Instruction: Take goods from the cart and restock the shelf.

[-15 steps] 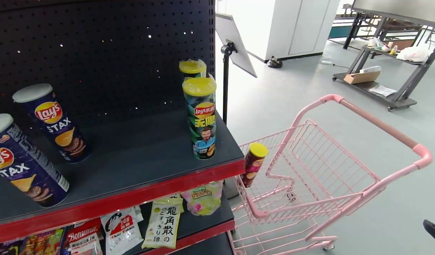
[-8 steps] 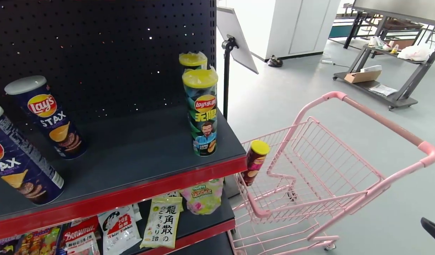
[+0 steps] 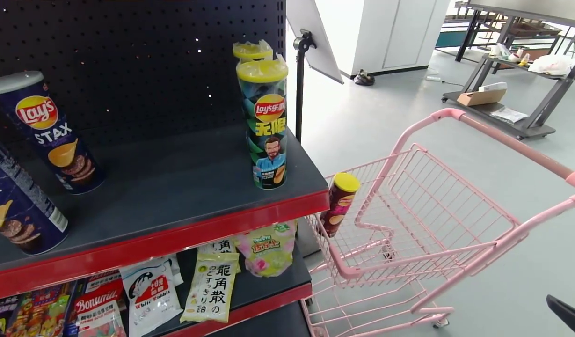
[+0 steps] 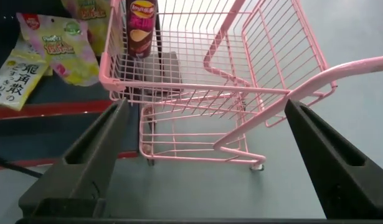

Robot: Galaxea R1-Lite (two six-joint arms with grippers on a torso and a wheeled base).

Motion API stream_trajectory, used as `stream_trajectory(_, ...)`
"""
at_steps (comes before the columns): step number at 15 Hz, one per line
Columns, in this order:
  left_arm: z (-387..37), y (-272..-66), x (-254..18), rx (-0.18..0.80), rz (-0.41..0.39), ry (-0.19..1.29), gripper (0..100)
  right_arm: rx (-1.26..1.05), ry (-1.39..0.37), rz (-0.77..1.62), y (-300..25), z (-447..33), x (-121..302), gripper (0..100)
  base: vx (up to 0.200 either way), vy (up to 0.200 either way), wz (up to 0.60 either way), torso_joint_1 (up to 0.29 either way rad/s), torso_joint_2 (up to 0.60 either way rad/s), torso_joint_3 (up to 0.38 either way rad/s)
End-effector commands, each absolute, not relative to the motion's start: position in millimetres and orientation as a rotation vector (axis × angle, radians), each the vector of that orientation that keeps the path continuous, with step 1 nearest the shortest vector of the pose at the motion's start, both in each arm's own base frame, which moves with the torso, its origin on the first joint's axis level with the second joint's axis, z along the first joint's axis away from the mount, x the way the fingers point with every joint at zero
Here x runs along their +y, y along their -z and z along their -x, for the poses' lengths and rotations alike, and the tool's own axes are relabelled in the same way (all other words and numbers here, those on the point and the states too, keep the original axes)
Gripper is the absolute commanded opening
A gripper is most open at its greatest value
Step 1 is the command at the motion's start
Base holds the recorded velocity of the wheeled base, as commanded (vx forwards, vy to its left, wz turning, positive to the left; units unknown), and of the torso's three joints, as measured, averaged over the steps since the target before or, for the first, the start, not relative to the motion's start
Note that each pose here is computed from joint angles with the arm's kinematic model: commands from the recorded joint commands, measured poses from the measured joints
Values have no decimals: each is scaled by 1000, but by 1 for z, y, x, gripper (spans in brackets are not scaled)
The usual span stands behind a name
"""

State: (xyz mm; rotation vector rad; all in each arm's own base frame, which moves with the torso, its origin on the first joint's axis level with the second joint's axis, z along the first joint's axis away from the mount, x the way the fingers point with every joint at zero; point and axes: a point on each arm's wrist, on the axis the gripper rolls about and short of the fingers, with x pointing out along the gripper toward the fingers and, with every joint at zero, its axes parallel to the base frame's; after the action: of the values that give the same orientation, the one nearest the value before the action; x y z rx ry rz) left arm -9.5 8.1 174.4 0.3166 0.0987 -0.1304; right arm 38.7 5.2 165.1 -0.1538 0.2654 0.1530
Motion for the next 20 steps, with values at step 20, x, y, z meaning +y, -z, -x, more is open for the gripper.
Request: stream_trajectory(20, 11, -172, 10, 92, -290, 93, 100, 328, -352, -56, -115, -277, 93, 100, 0, 0, 0, -69, 224, 152)
